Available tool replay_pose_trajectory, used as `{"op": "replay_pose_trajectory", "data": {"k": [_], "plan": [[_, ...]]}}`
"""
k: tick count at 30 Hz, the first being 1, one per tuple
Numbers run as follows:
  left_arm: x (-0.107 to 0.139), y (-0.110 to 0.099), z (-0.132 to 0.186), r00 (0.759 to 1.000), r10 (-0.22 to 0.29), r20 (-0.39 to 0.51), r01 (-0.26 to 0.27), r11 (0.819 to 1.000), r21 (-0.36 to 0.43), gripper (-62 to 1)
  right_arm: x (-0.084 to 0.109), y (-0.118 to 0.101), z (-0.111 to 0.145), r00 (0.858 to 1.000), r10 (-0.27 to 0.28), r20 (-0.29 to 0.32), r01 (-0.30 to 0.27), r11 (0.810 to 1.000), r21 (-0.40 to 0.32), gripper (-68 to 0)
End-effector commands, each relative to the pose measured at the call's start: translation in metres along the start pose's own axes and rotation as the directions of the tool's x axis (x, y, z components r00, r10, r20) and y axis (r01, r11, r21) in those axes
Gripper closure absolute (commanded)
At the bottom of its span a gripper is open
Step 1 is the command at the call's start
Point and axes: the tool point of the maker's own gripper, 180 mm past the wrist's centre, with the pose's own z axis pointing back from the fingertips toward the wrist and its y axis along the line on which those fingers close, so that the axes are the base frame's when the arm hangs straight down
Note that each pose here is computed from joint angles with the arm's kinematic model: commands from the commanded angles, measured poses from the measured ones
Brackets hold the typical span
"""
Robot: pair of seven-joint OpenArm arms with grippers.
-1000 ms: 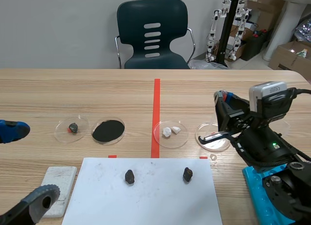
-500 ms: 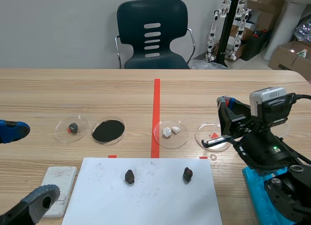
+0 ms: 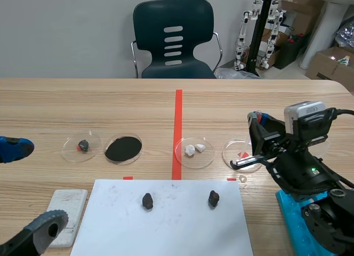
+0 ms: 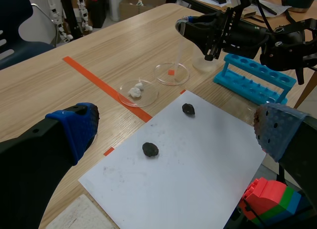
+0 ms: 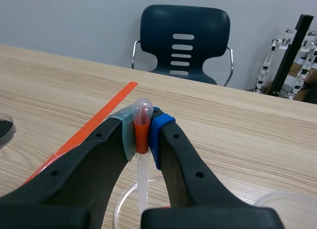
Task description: Draw acid from the petri dish
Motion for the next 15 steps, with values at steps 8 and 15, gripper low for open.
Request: {"op": "replay_pose_trajectory", "data": {"k": [8, 15], "plan": [[0.0058, 0.0005, -0.0006, 1.0, 0.002, 0.026, -0.002, 1.0, 0.004, -62.3, 0.0075, -0.0045, -0.0055, 1.0, 0.007, 0.026, -0.007, 1.0, -0.006, -1.1], [0.0058, 0.0005, -0.0006, 1.0, 0.002, 0.026, -0.002, 1.0, 0.004, -62.3, 0.0073, -0.0041, -0.0047, 1.0, 0.006, 0.027, -0.006, 1.0, -0.005, -1.1]]}}
